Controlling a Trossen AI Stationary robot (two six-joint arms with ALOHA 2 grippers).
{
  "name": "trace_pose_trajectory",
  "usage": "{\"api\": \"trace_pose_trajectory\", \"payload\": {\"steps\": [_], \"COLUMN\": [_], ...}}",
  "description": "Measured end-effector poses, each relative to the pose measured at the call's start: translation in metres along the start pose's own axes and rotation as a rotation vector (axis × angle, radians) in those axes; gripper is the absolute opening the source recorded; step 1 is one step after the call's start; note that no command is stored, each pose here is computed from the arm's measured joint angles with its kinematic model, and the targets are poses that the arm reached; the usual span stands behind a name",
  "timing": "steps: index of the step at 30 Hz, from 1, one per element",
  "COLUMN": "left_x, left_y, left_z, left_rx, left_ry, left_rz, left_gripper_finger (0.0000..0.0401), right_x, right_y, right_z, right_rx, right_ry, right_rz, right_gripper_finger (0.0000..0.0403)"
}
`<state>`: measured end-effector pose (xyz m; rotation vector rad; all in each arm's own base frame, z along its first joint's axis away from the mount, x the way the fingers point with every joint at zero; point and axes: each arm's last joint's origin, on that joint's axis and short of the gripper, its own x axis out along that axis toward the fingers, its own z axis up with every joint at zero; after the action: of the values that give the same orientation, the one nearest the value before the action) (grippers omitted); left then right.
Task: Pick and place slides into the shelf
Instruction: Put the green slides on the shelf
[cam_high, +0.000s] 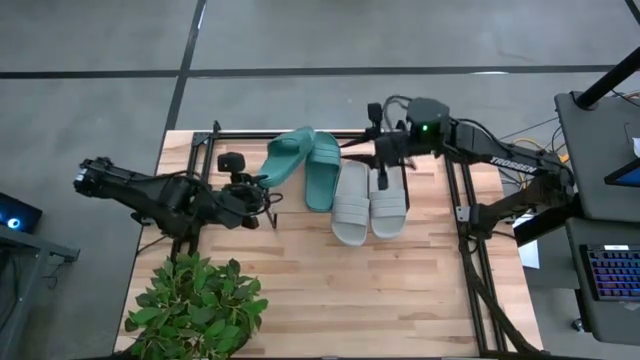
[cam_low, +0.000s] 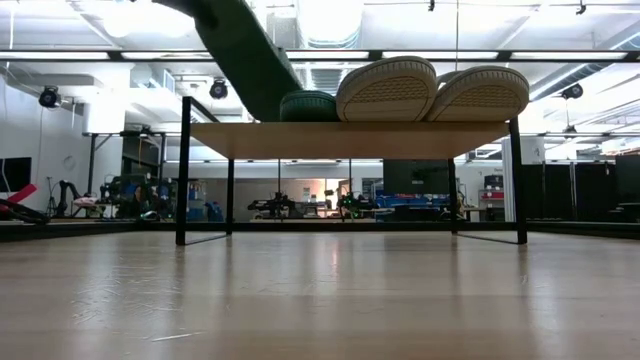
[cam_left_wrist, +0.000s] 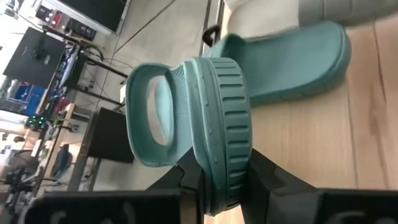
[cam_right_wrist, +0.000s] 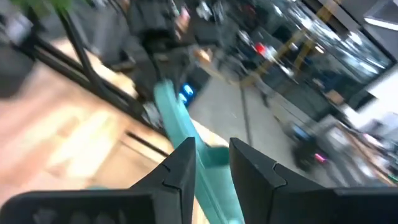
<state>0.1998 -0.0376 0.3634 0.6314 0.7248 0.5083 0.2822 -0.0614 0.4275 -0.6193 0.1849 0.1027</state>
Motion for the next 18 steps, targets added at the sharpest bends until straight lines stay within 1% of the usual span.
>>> {"api": "trace_pose_trajectory", "payload": {"steps": [2, 4, 7, 10, 15, 18], "left_x": [0.004, 0.01, 0.015, 0.018, 0.019, 0.022], "left_y": [-0.004, -0.008, -0.011, -0.011, -0.01, -0.014], "left_z": [0.001, 0.004, 0.009, 0.011, 0.019, 0.022], "left_rx": [0.031, 0.067, 0.104, 0.139, 0.126, 0.137], "left_ry": [0.03, 0.065, 0.123, 0.195, 0.234, 0.248], "left_rz": [0.004, 0.007, 0.013, 0.063, 0.075, 0.043], "left_gripper_finger": [0.004, 0.004, 0.004, 0.004, 0.004, 0.004], "right_x": [0.002, 0.002, 0.002, 0.002, 0.002, 0.002], "right_y": [0.005, 0.007, 0.007, 0.007, 0.007, 0.007], "right_z": [0.002, 0.003, 0.001, 0.0, 0.0, 0.0], "right_rx": [-0.023, -0.034, -0.02, 0.003, 0.006, 0.02], "right_ry": [0.052, 0.065, 0.08, 0.087, 0.088, 0.088], "right_rz": [-0.04, -0.041, -0.038, -0.037, -0.035, -0.036], "right_gripper_finger": [0.0086, 0.0084, 0.0082, 0.0082, 0.0087, 0.0089]}}
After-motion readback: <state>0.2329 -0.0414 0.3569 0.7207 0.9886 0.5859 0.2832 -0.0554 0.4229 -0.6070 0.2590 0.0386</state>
